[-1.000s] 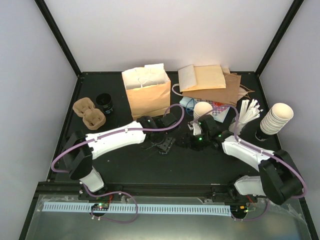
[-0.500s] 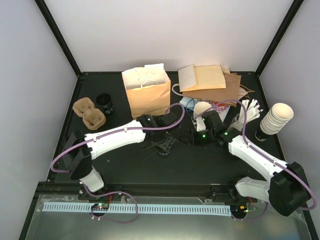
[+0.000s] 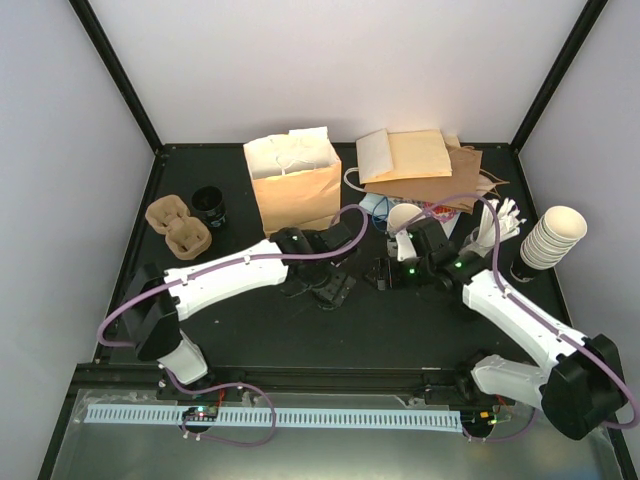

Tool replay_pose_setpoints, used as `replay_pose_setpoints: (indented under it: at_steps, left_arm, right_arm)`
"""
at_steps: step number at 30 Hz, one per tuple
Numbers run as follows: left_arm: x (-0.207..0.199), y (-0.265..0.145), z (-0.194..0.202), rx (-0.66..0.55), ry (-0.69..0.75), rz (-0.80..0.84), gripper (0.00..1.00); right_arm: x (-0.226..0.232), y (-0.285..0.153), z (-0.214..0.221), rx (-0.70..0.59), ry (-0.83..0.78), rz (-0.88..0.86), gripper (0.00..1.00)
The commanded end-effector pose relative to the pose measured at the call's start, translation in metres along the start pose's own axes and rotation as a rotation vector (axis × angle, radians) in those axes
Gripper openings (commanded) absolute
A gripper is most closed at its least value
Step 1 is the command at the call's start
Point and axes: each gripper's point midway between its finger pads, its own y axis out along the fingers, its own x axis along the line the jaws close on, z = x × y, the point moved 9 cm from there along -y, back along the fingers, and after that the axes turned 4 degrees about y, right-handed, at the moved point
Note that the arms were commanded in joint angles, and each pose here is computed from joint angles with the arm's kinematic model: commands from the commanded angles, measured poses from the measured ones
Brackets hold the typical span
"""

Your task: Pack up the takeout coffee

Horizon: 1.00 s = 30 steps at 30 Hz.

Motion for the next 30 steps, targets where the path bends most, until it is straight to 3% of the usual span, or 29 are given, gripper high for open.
replay_pose_setpoints:
  at_steps: [1, 9, 15, 17, 22, 27, 30]
  left_arm:
    - [-0.002, -0.037, -0.009, -0.077, -0.006, 0.042, 0.97]
    - [0.029, -0.077, -0.007, -0.185, -0.065, 0.005, 0.99]
    - [0.074, -0.113, 0.009, -0.282, -0.158, -0.041, 0.99]
    - [0.094, -0.124, 0.017, -0.329, -0.205, -0.046, 0.99]
    - [0.133, -0.149, 0.042, -0.457, -0.294, -0.097, 0.99]
    - [0.162, -0.145, 0.057, -0.496, -0.389, 0.007, 0.99]
    - [0.177, -0.136, 0.065, -0.506, -0.454, 0.064, 0.99]
  right_arm:
    - [0.009, -0.017, -0.011, -0.049, -0.074, 0.036, 0.78]
    - [0.032, -0.028, -0.019, -0.075, -0.18, 0.07, 0.82]
    - [0.049, -0.053, -0.041, -0.196, -0.185, 0.158, 1.0]
    - [0.056, -0.056, -0.046, -0.209, -0.206, 0.174, 1.0]
    - [0.097, -0.026, -0.033, -0.048, -0.471, 0.404, 1.0]
    - [0.121, -0.007, -0.032, 0.052, -0.436, 0.27, 1.0]
    - [0.132, 0.006, -0.031, 0.092, -0.419, 0.28, 1.0]
